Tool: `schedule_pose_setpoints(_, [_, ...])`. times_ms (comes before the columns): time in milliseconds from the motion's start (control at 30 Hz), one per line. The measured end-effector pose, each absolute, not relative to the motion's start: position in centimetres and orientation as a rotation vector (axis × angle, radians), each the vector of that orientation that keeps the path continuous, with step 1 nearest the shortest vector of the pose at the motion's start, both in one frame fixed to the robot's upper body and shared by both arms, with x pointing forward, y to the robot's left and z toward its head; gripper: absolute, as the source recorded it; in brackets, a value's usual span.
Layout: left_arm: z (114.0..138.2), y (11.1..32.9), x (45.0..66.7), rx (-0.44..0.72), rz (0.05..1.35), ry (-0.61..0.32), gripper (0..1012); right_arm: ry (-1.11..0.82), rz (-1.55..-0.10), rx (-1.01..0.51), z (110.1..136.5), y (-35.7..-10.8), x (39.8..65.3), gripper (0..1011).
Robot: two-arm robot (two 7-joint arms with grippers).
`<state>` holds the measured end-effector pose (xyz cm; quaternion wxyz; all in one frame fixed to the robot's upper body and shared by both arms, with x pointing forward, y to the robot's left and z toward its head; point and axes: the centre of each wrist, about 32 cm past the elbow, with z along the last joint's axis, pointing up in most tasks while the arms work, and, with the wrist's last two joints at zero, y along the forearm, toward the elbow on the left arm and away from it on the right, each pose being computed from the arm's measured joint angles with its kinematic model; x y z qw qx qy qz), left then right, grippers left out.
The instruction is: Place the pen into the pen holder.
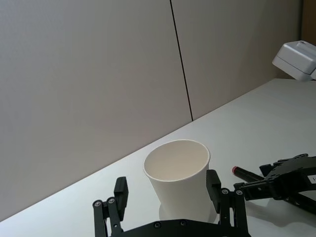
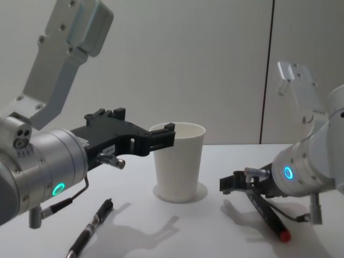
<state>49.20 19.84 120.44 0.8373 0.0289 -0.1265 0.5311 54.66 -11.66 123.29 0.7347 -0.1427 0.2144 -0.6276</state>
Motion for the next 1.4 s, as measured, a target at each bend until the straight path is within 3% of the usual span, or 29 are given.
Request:
schedule_pose_setpoints(300, [120.4,19.8,49.2,0.061,1.124,-0.268,1009,0.482,-1.378,-0.328,123.2,-11.5,55.4,679])
schedule_pose_setpoints(333, [120.4,19.8,49.2,0.061,1.124,-0.268,1009,0.484,-1.378,-0.33,123.2,-11.5,55.5,610])
schedule_pose_setpoints(767, [120.4,19.8,49.2,0.061,1.124,-0.268,1009,0.527,-1.413,-0.376,123.4,-11.3,56.2,190])
schedule_pose_setpoints(1400, [120.4,19.8,49.2,0.061,1.124,-0.268,1009,0.444,-1.431,-0.369,123.6,-11.0,55.3,172])
